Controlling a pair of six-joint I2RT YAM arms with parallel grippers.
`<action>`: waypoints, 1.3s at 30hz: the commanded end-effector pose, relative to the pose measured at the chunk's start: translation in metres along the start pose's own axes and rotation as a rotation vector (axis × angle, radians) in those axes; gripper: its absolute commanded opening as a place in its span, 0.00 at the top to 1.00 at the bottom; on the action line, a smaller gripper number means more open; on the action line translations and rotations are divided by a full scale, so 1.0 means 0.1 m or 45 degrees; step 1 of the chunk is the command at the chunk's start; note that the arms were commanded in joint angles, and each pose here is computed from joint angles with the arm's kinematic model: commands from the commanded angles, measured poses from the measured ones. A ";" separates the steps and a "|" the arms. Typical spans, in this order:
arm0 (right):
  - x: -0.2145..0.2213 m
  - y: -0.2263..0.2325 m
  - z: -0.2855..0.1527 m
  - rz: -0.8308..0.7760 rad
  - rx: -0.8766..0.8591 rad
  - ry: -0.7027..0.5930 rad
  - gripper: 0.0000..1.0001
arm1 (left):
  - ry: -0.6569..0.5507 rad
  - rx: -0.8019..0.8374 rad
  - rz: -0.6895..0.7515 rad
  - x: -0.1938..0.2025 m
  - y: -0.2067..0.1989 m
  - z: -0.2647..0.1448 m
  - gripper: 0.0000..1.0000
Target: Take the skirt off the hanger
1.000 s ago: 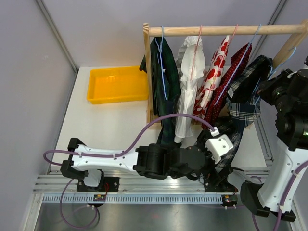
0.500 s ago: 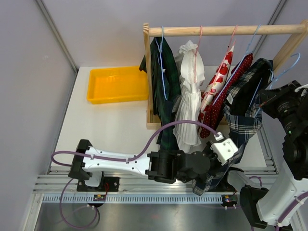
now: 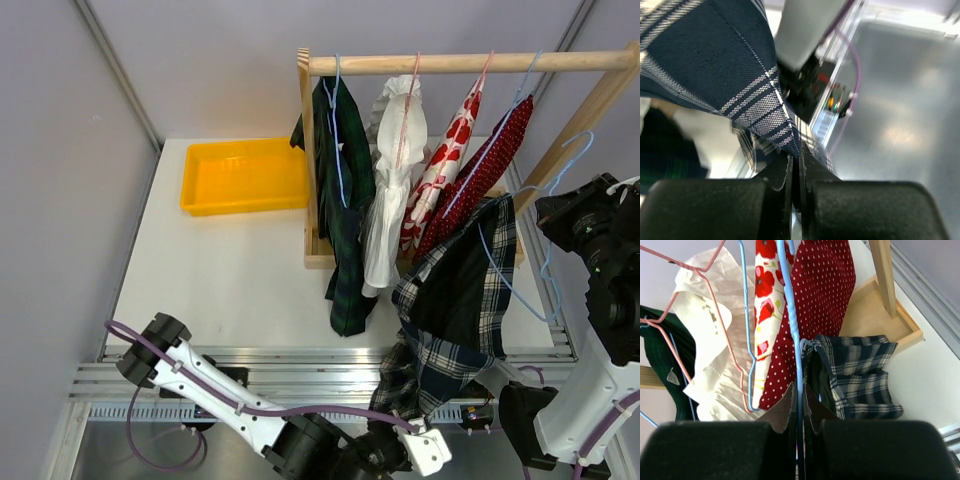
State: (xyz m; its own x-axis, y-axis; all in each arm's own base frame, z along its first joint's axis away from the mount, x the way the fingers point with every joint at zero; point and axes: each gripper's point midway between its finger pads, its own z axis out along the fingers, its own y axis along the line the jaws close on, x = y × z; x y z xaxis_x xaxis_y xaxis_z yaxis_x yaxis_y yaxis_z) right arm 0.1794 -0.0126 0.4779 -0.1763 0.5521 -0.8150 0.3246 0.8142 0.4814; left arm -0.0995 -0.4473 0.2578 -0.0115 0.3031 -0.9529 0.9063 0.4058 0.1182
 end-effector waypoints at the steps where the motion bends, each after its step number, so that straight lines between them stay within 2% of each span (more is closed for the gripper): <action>1: -0.47 0.15 0.05 0.016 -0.046 -0.239 1.00 | 0.013 -0.107 -0.123 0.13 0.05 -0.04 1.00; 7: -0.44 0.10 0.05 0.004 -0.027 -0.241 1.00 | 0.076 -0.180 -0.133 0.12 0.22 0.22 1.00; 9: -0.50 0.07 0.07 -0.005 -0.002 -0.277 1.00 | 0.203 -0.184 -0.174 0.35 0.35 0.48 1.00; 10: -0.51 0.08 0.12 -0.005 -0.002 -0.277 1.00 | 0.300 -0.118 -0.195 0.51 0.31 0.57 1.00; 11: -0.57 0.11 0.15 0.009 -0.015 -0.300 1.00 | 0.366 -0.167 -0.247 0.69 0.45 0.75 1.00; 15: -0.77 0.29 0.16 0.063 -0.089 -0.358 1.00 | 0.559 -0.228 -0.270 1.22 0.62 0.99 1.00; 19: -1.04 0.55 0.09 0.086 -0.196 -0.412 1.00 | 0.729 -0.289 -0.338 1.58 0.92 1.21 1.00; 22: -1.10 0.62 0.02 0.082 -0.226 -0.424 1.00 | 0.752 -0.368 -0.348 1.59 1.32 1.41 1.00; 25: -1.09 0.70 0.02 0.076 -0.280 -0.411 1.00 | 0.745 -0.384 -0.382 1.56 1.48 1.56 1.00; 27: -0.98 0.79 -0.11 0.104 -0.355 -0.341 1.00 | 0.765 -0.412 -0.423 1.64 1.65 1.74 1.00; 29: -0.76 0.80 -0.11 0.165 -0.376 -0.215 1.00 | 0.791 -0.449 -0.417 1.69 1.81 1.82 1.00; 30: -0.57 0.80 0.00 0.174 -0.380 -0.100 1.00 | 0.769 -0.469 -0.417 1.62 1.87 1.88 1.00; 31: -0.49 0.79 -0.13 0.188 -0.398 -0.087 1.00 | 0.769 -0.495 -0.401 1.65 1.92 1.91 1.00; 33: -0.24 0.70 -0.05 0.202 -0.366 0.023 1.00 | 0.748 -0.543 -0.428 1.62 2.07 1.96 1.00; 35: -0.02 0.59 -0.14 0.202 -0.343 0.088 1.00 | 0.688 -0.597 -0.472 1.45 2.22 1.97 1.00; 36: 0.19 0.49 -0.03 0.202 -0.293 0.181 1.00 | 0.661 -0.600 -0.478 1.38 2.25 1.97 1.00; 39: 0.53 0.21 -0.08 0.164 -0.187 0.265 1.00 | 0.552 -0.585 -0.499 1.14 2.30 1.93 1.00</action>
State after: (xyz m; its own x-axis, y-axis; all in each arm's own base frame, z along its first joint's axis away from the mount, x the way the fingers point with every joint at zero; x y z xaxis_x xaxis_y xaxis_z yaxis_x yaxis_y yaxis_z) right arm 0.1804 0.0262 0.4751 -0.2493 0.6668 -0.7023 0.2037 0.7451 0.6351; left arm 0.1776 -0.4709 0.0629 -0.6013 0.4563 -0.6560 0.5482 0.8328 0.0768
